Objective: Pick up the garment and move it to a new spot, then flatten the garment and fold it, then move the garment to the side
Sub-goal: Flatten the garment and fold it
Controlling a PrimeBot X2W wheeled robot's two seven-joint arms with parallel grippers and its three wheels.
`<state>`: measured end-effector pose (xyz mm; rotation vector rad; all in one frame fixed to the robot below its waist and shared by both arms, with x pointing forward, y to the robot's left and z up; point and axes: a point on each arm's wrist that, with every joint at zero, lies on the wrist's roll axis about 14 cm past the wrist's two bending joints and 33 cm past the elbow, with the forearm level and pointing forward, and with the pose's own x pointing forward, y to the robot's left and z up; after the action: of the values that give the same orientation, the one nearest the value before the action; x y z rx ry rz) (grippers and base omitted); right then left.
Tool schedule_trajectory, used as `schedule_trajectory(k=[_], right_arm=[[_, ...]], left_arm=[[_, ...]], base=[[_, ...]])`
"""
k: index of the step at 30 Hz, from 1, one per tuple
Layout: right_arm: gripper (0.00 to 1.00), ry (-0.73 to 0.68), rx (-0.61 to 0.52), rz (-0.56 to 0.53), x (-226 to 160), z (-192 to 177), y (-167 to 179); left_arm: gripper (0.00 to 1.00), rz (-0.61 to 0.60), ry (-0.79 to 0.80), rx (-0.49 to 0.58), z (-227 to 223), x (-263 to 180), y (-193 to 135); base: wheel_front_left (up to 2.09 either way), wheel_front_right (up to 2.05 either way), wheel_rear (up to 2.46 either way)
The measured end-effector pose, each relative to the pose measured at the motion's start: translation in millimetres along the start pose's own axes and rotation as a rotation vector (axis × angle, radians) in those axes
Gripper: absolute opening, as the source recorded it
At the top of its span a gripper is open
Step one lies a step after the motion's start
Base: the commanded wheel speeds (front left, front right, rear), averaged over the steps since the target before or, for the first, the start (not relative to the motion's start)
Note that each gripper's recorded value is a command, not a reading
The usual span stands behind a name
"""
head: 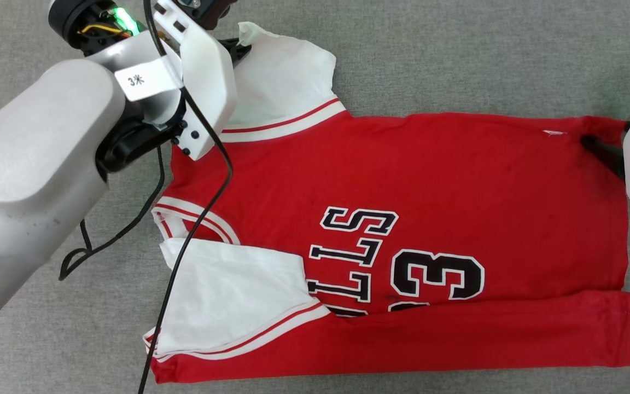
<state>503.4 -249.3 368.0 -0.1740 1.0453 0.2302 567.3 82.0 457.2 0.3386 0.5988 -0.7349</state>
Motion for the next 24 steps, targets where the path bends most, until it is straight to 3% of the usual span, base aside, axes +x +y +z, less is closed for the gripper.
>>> schedule_trajectory(k=[5,7,8,24], right_arm=[[1.00,0.019,0.006,0.011,13.8,-9.9,3.0],[0.27,-0.002,0.021,0.018,13.0,-8.8,2.8],[0.00,-0.018,0.024,0.018,11.7,-7.5,2.5],[0.00,-0.369,-0.021,0.023,-53.7,20.1,14.1]], left_arm=[[0.00,0.001,-0.002,-0.002,-3.8,1.0,0.8],[0.00,0.004,-0.012,-0.001,-1.4,-0.5,1.5],[0.00,0.007,-0.017,0.000,0.1,-1.7,1.8],[0.00,0.055,-0.174,-0.044,13.7,-69.9,-20.1]], base=[[0.00,0.00,0.00],[0.00,0.00,0.00],[0.00,0.00,0.00],[0.00,0.00,0.00]])
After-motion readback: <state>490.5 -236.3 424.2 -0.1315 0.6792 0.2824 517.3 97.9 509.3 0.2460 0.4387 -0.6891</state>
